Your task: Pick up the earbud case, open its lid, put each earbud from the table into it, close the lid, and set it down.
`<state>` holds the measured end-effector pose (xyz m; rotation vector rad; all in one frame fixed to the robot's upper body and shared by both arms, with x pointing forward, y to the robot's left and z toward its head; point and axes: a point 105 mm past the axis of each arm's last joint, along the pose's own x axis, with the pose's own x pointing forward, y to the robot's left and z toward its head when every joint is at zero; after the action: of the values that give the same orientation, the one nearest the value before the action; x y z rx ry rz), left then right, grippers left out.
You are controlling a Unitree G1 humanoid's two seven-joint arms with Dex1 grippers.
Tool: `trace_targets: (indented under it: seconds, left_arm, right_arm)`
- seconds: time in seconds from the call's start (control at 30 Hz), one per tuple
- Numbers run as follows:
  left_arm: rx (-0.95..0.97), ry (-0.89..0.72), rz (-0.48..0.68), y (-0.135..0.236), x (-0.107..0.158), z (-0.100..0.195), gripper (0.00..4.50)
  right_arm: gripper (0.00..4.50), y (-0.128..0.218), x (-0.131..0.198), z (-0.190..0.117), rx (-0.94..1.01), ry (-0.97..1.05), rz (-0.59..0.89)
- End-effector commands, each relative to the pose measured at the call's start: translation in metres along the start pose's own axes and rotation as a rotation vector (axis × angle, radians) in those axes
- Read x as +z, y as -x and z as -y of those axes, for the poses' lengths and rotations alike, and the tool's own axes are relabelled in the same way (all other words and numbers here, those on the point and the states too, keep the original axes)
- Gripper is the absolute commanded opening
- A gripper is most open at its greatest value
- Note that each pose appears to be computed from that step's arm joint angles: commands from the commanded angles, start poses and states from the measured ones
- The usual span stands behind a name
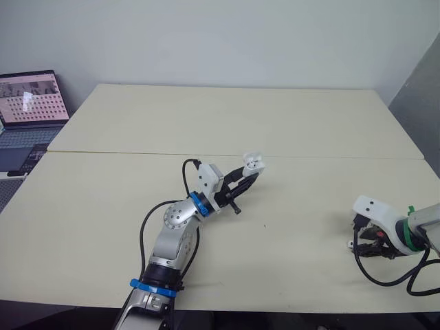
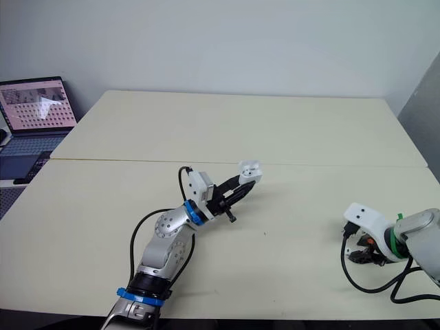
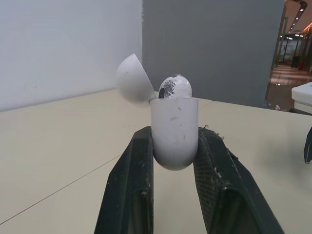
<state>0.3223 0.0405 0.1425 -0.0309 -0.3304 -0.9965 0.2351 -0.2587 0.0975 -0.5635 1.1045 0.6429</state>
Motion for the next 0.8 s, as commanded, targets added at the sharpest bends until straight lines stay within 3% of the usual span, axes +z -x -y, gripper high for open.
trace_targets:
  seconds: [0.03,0.63,0.73,0.8]
  left_arm:
    - [-0.016,-0.028,0.033,-0.0024,0.0078,0.0024,0.77]
    - [-0.022,-0.029,0.034,-0.0041,0.0085,0.0032,0.77]
    - [-0.021,-0.028,0.035,-0.0041,0.0086,0.0034,0.77]
    - [-0.020,-0.029,0.034,-0.0039,0.0084,0.0035,0.77]
  right_arm:
    - [2.46,-0.0001,0.0069,-0.0108,0.043,-0.001,0.031]
    - [2.46,-0.0037,0.0115,-0.0062,0.029,-0.117,0.074]
    - [1.84,-0.0046,0.0087,-0.0062,0.026,-0.119,0.064]
    - [1.16,-0.0052,0.0067,-0.0065,0.021,-0.111,0.055]
